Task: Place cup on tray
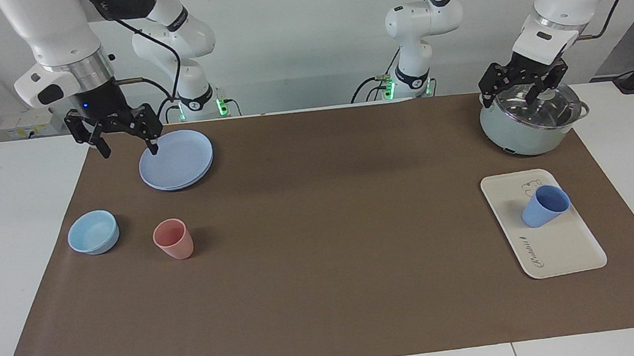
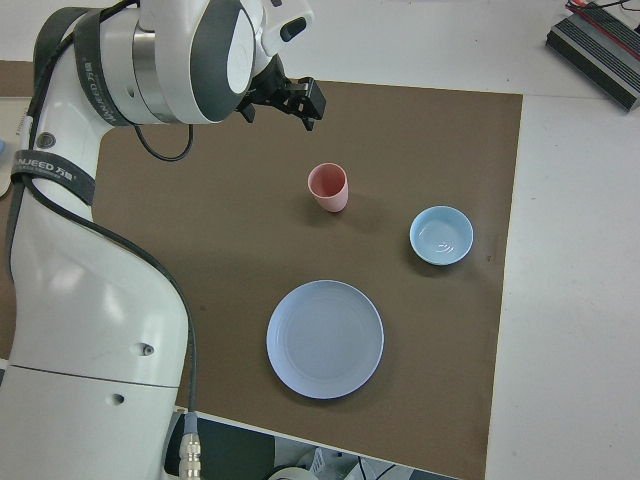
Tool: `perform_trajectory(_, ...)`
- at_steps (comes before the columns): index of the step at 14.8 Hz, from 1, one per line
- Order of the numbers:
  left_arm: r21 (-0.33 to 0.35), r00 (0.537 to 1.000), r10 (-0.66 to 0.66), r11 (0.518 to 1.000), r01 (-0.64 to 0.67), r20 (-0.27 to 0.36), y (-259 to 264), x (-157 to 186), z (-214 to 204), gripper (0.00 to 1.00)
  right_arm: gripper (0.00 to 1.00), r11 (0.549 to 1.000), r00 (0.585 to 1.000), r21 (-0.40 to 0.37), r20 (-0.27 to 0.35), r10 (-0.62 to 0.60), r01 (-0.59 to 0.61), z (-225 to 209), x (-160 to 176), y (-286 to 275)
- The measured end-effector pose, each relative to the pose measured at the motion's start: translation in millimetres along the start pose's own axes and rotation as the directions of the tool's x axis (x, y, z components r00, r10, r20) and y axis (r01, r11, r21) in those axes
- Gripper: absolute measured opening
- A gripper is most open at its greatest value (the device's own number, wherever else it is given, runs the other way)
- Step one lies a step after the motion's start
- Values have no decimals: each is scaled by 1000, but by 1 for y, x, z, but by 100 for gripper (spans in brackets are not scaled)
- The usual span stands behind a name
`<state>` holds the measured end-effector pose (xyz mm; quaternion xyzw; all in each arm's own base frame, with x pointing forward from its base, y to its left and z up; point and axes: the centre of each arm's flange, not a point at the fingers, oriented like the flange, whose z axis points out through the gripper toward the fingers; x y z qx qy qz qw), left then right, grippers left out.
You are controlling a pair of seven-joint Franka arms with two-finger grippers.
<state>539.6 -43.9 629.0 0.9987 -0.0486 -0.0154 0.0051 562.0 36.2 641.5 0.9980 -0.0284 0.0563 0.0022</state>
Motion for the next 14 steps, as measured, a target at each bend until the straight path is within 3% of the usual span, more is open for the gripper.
perform_trajectory(8, 0, 1000, 0, 1000, 0, 0, 0, 0, 0, 100, 100, 1000, 998, -9, 63, 16, -15, 2, -8, 10)
perform_trajectory(14, 0, 1000, 0, 1000, 0, 0, 0, 0, 0, 100, 100, 1000, 998, -9, 66, 16, -15, -2, -9, 10)
